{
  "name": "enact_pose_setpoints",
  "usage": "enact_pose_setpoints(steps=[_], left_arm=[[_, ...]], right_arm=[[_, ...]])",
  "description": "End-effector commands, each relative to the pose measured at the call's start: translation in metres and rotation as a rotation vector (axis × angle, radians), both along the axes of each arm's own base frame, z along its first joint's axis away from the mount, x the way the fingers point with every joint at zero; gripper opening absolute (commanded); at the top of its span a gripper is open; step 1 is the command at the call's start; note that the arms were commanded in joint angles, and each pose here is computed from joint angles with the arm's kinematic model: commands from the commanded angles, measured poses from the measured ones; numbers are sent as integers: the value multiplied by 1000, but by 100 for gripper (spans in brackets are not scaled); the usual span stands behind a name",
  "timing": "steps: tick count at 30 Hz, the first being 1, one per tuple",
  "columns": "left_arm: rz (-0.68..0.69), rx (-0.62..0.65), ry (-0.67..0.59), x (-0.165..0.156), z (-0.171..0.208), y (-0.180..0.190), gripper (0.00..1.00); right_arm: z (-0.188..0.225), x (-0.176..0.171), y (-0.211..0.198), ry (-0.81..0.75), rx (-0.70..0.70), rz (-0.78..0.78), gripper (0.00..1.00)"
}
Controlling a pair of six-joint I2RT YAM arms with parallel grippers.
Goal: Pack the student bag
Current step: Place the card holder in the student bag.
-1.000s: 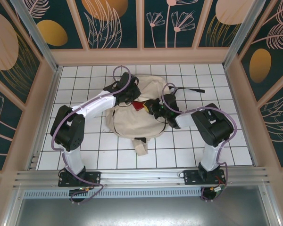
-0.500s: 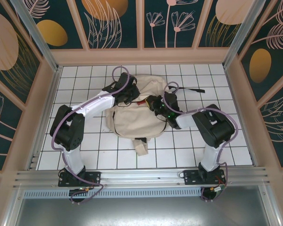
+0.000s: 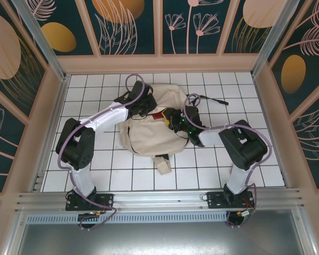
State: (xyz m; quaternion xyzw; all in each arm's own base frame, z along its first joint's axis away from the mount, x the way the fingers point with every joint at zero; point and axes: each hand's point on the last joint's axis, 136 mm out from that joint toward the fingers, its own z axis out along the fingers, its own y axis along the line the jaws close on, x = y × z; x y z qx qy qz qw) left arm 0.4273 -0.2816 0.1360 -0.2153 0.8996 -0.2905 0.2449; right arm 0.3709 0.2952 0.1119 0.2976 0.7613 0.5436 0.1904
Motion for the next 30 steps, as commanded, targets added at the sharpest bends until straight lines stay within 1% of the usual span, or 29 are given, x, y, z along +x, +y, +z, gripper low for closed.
enact_pose_setpoints(steps=[1,3,8,15,22,25,27,30], left_arm=[[-32,-49,-25,-5,22,-6,0],[-31,-48,-22,-6,21,-5,0],[-33,-51,-23,-6,22,-6,0],[-37,-52,-13,-8,19,-6,0],[-44,-59,-14,-9,22,-7,0],[-48,-62,-14,-9,22,-8,0],[-51,-63,-13,-9,22,-9,0],[-49,-57,-12,-9,20,-8,0]], right_arm=[[-1,-15,-5,20,-42,36,33],[-3,-13,-3,31,-37,36,27],[-12,-3,8,74,-39,40,17],[-22,16,17,83,-60,25,10],[-37,33,28,97,-68,22,10],[-36,42,32,57,-71,19,10],[-28,47,34,2,-61,23,11],[-7,46,38,-86,-35,60,17]])
